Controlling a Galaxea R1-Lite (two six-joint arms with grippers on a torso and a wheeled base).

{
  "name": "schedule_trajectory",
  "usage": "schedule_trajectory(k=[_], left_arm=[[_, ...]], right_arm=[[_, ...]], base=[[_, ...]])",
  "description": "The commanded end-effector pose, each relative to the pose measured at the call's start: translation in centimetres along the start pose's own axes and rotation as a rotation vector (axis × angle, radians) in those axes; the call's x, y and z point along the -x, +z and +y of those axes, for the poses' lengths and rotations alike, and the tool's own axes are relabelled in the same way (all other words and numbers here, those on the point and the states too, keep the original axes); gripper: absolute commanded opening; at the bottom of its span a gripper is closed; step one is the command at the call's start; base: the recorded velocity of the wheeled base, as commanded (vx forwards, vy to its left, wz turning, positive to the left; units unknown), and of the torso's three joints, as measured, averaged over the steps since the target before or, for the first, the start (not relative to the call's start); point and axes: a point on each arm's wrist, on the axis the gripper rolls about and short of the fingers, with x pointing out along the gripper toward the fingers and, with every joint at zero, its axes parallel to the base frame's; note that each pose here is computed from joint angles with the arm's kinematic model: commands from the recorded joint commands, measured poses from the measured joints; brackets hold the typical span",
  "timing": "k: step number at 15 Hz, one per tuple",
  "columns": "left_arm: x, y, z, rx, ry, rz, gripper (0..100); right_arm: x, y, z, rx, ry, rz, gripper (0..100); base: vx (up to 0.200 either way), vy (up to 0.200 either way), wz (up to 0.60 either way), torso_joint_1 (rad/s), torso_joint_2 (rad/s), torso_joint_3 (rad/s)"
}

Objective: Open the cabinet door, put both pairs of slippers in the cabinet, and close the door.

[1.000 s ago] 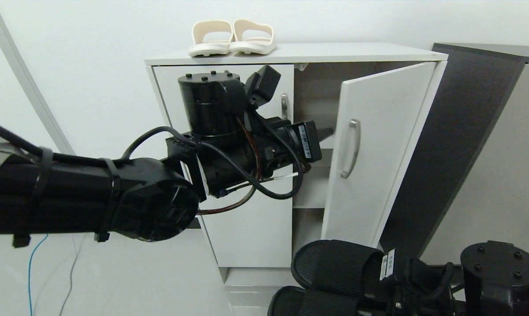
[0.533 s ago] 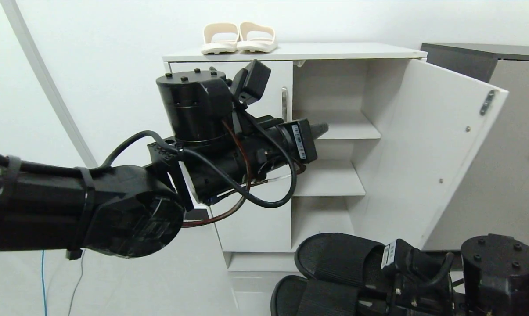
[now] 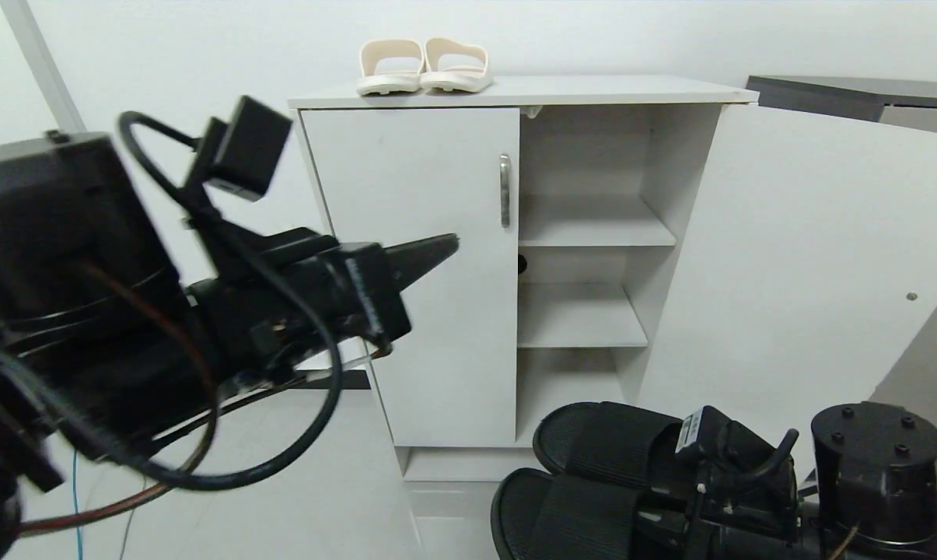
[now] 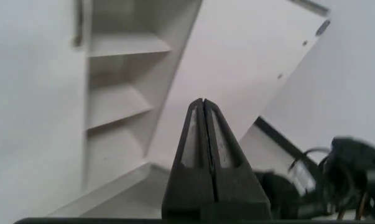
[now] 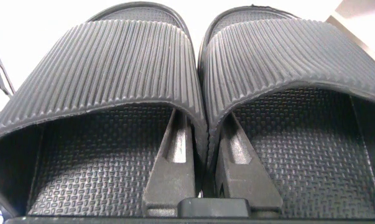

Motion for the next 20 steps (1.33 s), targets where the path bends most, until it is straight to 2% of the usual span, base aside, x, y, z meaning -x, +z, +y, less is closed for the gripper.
schedule_trajectory(k=[1,2,3,4,5,6,8,10,13,15,18,19,20], left_arm=[[8.6,-0.2,-0.3,-0.104,0.098,-0.042,0],[10.6,-0.5,-0.4,-0.151,0.141,-0.032,0],[13.0,-1.1,0.1,-0.209,0.223,-0.005,0],[15.1,-1.9,0.5,-0.251,0.301,0.031,0],[16.8,-2.8,0.7,-0.253,0.359,0.05,0],[18.7,-3.9,0.8,-0.254,0.425,0.047,0],[21.1,-6.1,1.0,-0.251,0.576,0.012,0],[23.0,-8.7,0.9,-0.263,0.722,-0.032,0],[24.5,-12.1,0.9,-0.274,0.843,-0.06,0],[25.0,-14.2,1.1,-0.267,0.863,-0.045,0],[26.2,-16.9,0.8,-0.237,0.873,0.037,0],[26.2,-16.8,0.7,-0.244,0.861,0.017,0],[26.4,-16.9,0.6,-0.268,0.826,-0.007,0]], right_arm=[[-0.1,-0.1,0.0,0.0,0.001,0.003,0],[-0.1,-0.1,0.0,0.0,0.001,0.005,0],[-0.1,-0.1,0.0,0.0,0.001,0.005,0],[-0.1,-0.1,0.0,0.0,0.001,0.005,0],[-0.1,-0.1,0.0,0.0,-0.001,0.005,0],[-0.1,-0.1,0.0,0.0,-0.001,0.005,0],[-0.1,-0.1,0.0,-0.001,0.0,0.006,0],[-0.1,-0.1,0.0,-0.001,-0.002,0.008,0],[-0.2,-0.2,0.0,0.0,-0.001,0.01,0],[-0.2,-0.2,0.0,0.0,-0.001,0.011,0],[-0.2,-0.2,0.0,0.001,-0.001,0.011,0],[-0.2,-0.3,0.0,-0.001,-0.001,0.014,0],[-0.3,-0.2,0.0,0.001,-0.001,0.013,0]], base=[[0.0,0.0,0.0,0.0,0.0,0.0],[0.0,0.0,0.0,0.0,0.0,0.0],[0.0,0.0,0.0,0.0,0.0,0.0],[0.0,0.0,0.0,0.0,0.0,0.0],[0.0,0.0,0.0,0.0,0.0,0.0],[0.0,0.0,0.0,0.0,0.0,0.0],[0.0,0.0,0.0,0.0,0.0,0.0],[0.0,0.0,0.0,0.0,0.0,0.0],[0.0,0.0,0.0,0.0,0.0,0.0],[0.0,0.0,0.0,0.0,0.0,0.0],[0.0,0.0,0.0,0.0,0.0,0.0],[0.0,0.0,0.0,0.0,0.0,0.0],[0.0,0.0,0.0,0.0,0.0,0.0]])
